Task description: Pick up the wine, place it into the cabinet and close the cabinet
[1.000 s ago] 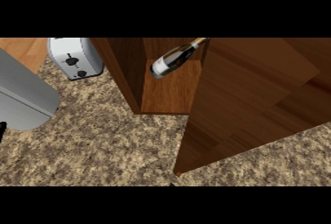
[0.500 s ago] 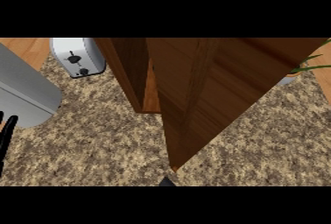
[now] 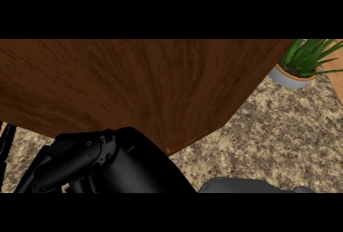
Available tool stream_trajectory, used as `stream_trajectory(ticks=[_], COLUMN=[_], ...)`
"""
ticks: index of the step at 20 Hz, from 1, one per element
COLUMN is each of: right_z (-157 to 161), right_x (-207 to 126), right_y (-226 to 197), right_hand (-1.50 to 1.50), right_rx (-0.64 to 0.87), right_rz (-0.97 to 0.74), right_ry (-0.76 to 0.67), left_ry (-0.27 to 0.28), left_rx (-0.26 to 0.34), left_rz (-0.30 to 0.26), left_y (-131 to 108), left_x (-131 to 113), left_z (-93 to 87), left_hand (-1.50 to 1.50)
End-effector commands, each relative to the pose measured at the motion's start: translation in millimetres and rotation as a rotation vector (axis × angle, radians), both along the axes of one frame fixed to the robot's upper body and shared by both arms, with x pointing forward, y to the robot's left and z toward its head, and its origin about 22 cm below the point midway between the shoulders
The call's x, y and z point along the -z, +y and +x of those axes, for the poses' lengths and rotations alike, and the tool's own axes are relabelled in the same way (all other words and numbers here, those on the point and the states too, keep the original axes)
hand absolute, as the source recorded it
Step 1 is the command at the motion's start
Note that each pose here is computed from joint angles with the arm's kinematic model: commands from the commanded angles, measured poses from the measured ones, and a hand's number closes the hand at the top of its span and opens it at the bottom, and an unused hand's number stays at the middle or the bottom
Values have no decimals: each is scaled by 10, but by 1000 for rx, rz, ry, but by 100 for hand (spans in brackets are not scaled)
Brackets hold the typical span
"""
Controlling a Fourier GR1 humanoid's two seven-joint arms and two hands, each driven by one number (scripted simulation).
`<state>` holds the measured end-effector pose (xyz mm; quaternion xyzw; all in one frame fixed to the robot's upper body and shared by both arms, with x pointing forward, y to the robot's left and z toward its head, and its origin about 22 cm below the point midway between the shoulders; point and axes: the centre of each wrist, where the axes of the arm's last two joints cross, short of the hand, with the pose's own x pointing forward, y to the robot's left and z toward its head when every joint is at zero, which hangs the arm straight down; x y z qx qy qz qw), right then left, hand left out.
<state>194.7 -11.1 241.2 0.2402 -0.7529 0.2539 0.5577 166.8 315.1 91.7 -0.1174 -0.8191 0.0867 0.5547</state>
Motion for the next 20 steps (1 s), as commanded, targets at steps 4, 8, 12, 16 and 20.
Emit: stream_trajectory(ticks=[4, 8, 12, 16, 20], right_z=[639, 888, 1256, 1615, 1854], right_x=[-312, -280, -355, -234, -65], right_y=[373, 426, 267, 294, -46], right_hand=[150, 150, 150, 150, 150], right_rx=[90, 163, 172, 207, 228], right_rz=[-69, -83, -84, -90, -106], right_ry=[-105, -144, -101, -72, -79], left_ry=[1, 11, 0, 5, -20], left_rx=[-3, -17, -29, -21, -20], left_rz=[-4, 4, 17, 27, 24], left_y=[-97, 56, -6, 56, 64], left_x=[-62, 59, 13, -103, -112], left_z=[-36, 153, 71, 50, 155], left_hand=[-150, -150, -150, -150, -150])
